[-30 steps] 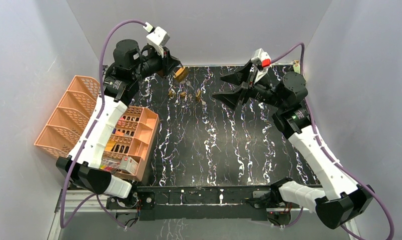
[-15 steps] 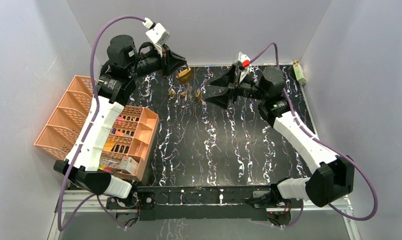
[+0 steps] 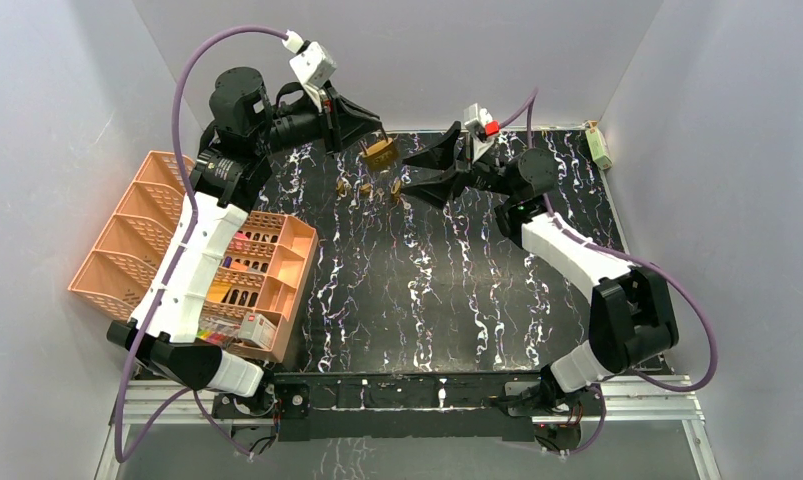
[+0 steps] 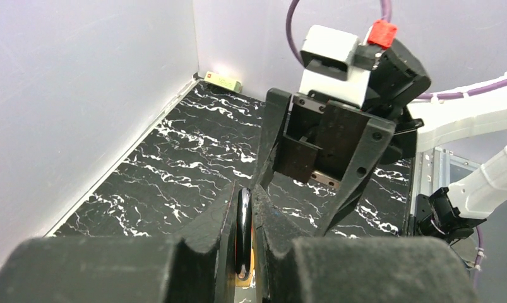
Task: Lock with the key
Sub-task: Lock the lock, then place the lock at the center of the board, then place the key at the center of the board.
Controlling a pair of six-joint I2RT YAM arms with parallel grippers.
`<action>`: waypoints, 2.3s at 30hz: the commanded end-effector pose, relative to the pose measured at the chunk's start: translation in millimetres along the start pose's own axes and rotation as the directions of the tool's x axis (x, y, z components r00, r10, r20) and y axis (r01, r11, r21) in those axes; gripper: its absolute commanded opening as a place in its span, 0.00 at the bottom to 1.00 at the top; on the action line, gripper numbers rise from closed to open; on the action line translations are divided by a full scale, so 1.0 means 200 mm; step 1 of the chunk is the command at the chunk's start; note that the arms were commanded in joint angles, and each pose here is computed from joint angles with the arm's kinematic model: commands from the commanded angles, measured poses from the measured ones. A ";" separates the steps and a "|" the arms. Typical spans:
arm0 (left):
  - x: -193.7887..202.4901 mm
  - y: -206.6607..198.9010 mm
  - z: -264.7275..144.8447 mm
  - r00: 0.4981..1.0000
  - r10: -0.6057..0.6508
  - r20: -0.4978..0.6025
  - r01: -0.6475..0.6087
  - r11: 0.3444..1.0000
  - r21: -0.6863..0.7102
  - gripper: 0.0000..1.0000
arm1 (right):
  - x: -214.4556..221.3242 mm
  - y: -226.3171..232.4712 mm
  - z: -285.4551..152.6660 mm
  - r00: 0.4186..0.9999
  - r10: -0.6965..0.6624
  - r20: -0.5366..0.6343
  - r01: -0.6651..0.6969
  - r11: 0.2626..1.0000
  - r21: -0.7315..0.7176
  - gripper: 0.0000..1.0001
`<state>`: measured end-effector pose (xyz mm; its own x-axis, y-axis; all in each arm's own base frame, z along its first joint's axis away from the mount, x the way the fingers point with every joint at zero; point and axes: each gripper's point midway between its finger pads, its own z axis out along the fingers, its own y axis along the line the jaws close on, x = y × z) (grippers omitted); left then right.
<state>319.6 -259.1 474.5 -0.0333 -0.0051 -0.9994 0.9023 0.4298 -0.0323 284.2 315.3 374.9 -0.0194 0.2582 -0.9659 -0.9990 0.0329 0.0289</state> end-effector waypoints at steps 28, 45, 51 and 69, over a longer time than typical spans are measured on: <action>-0.35 -0.11 -0.09 0.973 0.156 0.170 -0.161 0.987 0.014 0.00 | 0.21 0.01 0.04 0.997 0.065 -0.040 -0.066 0.998 -0.021 0.00; -0.44 -0.11 -0.12 0.956 0.168 0.241 -0.178 0.984 0.019 0.00 | 0.65 0.13 -0.20 0.962 0.260 -0.087 -0.259 0.966 0.028 0.00; -0.17 0.10 -0.05 0.984 0.122 0.132 -0.108 0.988 -0.112 0.00 | 0.73 -0.06 -0.27 0.935 0.322 -0.151 -0.268 0.917 0.294 0.00; 0.70 0.50 0.58 0.999 0.048 0.013 -0.037 0.896 -0.442 0.00 | 0.88 -0.75 -0.77 0.790 0.549 -0.272 0.124 0.292 0.948 0.00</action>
<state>432.1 -305.9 255.9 -0.2072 0.1284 -0.9698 0.6710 0.7401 -0.0453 414.9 228.4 194.4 -0.4688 -0.0071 -0.8833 -0.4011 0.8927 0.2056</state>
